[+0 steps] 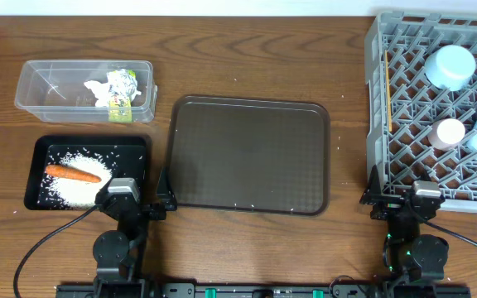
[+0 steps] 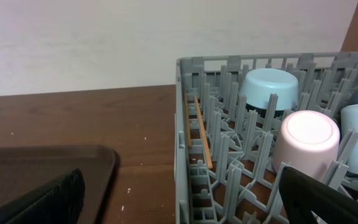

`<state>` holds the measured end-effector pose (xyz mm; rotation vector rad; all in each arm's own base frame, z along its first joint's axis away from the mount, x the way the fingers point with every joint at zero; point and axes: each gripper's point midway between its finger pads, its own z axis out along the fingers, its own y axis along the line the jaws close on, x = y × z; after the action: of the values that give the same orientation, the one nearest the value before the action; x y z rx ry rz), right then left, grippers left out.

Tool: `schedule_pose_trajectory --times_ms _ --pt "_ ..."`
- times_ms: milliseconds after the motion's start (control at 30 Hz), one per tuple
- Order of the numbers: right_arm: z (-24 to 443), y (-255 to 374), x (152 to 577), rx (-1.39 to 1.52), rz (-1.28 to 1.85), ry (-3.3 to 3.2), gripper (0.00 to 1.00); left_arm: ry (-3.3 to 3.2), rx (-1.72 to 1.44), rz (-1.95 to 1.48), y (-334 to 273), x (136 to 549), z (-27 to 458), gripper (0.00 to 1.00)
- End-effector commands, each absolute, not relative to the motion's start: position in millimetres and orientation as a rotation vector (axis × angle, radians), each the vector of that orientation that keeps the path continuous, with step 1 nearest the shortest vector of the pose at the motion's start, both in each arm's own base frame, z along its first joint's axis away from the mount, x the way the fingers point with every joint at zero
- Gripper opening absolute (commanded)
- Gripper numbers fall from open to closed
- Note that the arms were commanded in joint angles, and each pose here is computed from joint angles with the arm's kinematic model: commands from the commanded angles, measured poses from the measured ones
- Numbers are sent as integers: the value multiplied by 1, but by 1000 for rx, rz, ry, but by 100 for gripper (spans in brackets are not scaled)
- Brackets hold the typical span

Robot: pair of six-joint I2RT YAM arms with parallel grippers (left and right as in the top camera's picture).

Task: Sort waste into correct bins and load items into the dishwasher rack

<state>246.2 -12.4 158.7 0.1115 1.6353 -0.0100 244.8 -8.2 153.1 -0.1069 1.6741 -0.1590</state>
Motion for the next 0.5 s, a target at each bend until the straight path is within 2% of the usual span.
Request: schedule_pose_trajectory --times_ms 0,467 --pt "159 -10 246 92 -12 1635 99 1720 -95 -153 -9 244 138 100" --pt "159 -10 246 92 -12 1635 99 1719 -95 -153 -9 244 138 99"
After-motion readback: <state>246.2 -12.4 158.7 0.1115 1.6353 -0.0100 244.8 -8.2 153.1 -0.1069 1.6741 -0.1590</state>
